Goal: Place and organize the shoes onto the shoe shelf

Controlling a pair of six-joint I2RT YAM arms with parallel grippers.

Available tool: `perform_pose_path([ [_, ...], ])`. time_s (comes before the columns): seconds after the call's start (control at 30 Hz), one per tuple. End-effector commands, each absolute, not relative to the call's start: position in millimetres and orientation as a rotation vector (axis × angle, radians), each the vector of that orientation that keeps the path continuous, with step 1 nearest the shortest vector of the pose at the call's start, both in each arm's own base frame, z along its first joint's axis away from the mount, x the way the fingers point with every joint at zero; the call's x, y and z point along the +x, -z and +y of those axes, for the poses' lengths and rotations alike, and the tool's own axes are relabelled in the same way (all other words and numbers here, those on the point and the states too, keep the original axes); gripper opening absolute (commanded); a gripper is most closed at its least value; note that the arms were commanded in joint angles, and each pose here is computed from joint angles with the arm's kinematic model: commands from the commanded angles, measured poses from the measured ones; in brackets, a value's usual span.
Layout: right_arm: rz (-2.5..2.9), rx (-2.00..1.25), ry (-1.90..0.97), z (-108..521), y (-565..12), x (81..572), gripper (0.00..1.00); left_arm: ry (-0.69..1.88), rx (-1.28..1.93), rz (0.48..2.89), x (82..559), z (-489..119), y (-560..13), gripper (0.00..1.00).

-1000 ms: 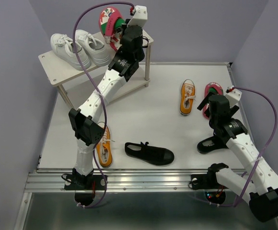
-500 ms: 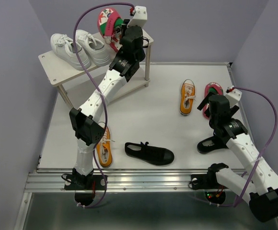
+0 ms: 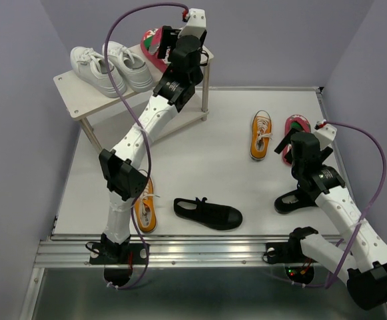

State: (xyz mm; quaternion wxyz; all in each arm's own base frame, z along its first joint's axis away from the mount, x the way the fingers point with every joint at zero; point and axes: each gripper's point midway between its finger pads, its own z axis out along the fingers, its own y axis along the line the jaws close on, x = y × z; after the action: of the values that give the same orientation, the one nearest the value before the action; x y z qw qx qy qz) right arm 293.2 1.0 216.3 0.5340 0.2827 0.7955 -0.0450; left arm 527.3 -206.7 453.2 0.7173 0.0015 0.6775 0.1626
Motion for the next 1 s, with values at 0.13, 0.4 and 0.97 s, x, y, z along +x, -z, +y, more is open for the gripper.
perform_pose_path([
  [0.13, 1.86, 0.683, 0.066, 3.9, -225.7, 297.1, 1.0, -0.143, -0.068, 1.302, 455.7, -208.3, -566.6, 0.86],
  [0.4, 1.881, 0.677, 0.055, 7.9, -219.6, 299.8, 1.0, -0.014, -0.129, 1.283, 396.1, -184.9, -605.4, 0.89],
  [0.97, 1.91, 0.612, 0.01, 20.9, -205.5, 311.3, 1.0, -0.244, -0.561, 1.538, 346.0, 3.3, -519.1, 0.89],
])
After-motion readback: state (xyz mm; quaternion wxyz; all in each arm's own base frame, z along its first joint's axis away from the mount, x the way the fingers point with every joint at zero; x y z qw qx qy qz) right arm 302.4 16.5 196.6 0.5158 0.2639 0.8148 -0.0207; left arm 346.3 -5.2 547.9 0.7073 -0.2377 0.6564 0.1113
